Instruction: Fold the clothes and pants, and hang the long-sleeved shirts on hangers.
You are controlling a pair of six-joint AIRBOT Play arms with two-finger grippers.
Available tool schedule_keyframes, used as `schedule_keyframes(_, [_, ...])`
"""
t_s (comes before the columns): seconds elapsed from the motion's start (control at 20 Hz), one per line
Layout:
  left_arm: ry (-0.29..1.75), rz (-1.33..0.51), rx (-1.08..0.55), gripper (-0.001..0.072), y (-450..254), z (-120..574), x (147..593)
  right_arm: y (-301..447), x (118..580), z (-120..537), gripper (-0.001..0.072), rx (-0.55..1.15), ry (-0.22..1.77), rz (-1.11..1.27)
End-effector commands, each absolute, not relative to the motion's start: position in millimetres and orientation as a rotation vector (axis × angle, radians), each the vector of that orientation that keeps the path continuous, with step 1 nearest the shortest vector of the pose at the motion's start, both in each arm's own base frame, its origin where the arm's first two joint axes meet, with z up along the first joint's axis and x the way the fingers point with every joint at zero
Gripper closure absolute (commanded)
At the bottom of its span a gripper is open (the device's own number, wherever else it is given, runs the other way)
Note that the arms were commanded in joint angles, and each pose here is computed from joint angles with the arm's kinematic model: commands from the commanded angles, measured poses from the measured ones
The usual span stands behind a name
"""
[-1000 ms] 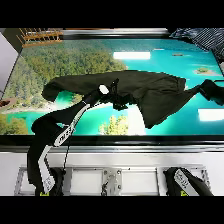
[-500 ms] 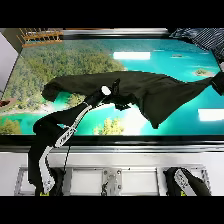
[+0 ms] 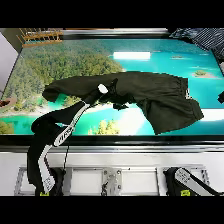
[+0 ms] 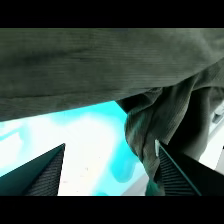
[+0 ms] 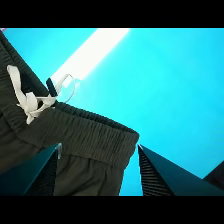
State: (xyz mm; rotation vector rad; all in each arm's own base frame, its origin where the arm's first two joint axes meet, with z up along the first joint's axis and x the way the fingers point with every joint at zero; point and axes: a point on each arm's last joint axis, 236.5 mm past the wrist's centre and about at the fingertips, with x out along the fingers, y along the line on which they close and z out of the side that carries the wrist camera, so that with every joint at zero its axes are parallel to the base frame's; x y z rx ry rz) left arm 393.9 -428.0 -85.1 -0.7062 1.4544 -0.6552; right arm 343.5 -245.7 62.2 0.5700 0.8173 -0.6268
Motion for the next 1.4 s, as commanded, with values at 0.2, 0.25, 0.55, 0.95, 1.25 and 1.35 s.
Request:
schedule_keyframes(0.2, [1.474, -0.755, -0.616, 0.0096, -468.5, -87.2, 354.8, -241.2, 329.4, 41.1, 0.0177, 0.55, 0.932, -0.608])
schedule_keyframes(0.25, [1.479, -0.773, -0.606, 0.0096, -475.0, -86.9, 351.9, -238.6, 326.6, 37.8, 0.0177, 0.555, 0.95, -0.605])
schedule_keyframes(0.55, [1.472, -0.847, -0.554, 0.0097, -506.1, -83.7, 356.2, -210.3, 291.5, -18.7, 0.0174, 0.583, 1.132, -0.544])
schedule_keyframes(0.95, [1.502, -0.83, -0.559, 0.07, -494.2, -88.1, 369.8, -204.4, 300.9, -82.9, 0.0049, 0.88, 1.13, -0.49])
schedule_keyframes(1.25, [1.534, -0.836, -0.55, 0.07, -482.0, -88.5, 370.5, -202.8, 332.1, -114.5, 0.0058, 0.929, 1.07, -0.439])
schedule_keyframes(1.35, [1.541, -0.835, -0.55, 0.07, -479.6, -88.6, 370.7, -190.8, 344.0, -118.5, 0.006, 0.94, 1.063, -0.387])
